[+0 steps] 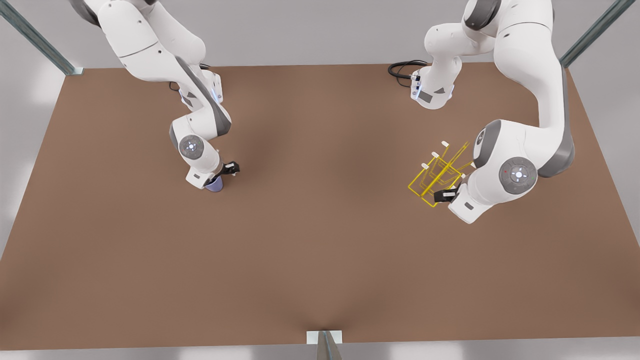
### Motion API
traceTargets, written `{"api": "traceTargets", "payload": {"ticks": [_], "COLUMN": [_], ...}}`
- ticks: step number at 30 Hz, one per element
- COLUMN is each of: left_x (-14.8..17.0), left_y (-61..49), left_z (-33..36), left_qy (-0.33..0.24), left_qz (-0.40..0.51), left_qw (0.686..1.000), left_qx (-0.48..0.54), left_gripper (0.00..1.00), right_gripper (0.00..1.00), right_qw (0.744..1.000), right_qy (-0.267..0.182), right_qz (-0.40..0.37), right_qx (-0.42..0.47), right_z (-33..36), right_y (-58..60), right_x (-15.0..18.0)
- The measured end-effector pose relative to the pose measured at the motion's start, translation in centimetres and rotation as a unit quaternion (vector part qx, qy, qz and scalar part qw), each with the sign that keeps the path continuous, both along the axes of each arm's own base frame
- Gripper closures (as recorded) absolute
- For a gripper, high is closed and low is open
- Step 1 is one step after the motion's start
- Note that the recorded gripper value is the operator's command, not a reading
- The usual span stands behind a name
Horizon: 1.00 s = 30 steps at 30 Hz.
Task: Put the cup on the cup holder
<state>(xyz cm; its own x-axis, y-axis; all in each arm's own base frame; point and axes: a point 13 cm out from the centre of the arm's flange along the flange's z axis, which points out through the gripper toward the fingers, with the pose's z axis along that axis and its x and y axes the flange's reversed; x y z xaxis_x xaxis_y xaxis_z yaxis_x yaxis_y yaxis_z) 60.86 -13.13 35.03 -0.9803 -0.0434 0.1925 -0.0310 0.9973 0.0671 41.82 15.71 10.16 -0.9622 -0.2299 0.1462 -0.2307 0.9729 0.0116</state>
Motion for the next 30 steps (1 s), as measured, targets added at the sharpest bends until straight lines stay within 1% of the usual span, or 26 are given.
{"api": "traceTargets", "payload": {"ticks": [5,6,8,9,10,11,26,28,30], "left_x": [0.0,0.0,0.0,0.0,0.0,0.0,0.0,0.0,0.0], "left_y": [0.0,0.0,0.0,0.0,0.0,0.0,0.0,0.0,0.0], "left_z": [0.0,-0.1,-0.1,0.0,-0.1,0.0,-0.1,-0.1,0.0], "left_qy": [0.0,0.0,0.0,0.0,0.0,0.0,0.0,0.0,0.0], "left_qz": [0.001,0.001,0.002,0.002,0.002,0.002,0.004,0.004,0.004], "left_qw": [1.0,1.0,1.0,1.0,1.0,1.0,1.0,1.0,1.0], "left_qx": [0.0,0.0,0.001,0.0,0.001,0.001,0.001,0.001,0.001], "left_gripper": [0.0,0.0,0.0,0.0,0.0,0.0,0.0,0.0,0.0], "right_gripper": [0.0,0.09,0.41,0.6,0.74,0.79,0.79,0.79,0.79], "right_qw": [1.0,1.0,1.0,1.0,1.0,1.0,0.999,0.999,0.998], "right_qy": [-0.002,-0.002,-0.002,-0.003,-0.004,-0.004,-0.025,-0.036,-0.05], "right_qz": [0.004,0.005,0.005,0.005,0.006,0.006,0.019,0.02,0.023], "right_qx": [0.004,0.005,0.007,0.008,0.009,0.011,0.004,-0.003,-0.008], "right_z": [-0.5,-0.6,-0.8,-0.8,-0.8,-0.8,0.1,1.2,3.3], "right_y": [0.1,0.1,0.1,0.1,0.1,0.1,-1.4,-1.6,-1.1], "right_x": [0.1,0.1,0.1,0.1,0.2,0.2,1.6,2.2,3.8]}}
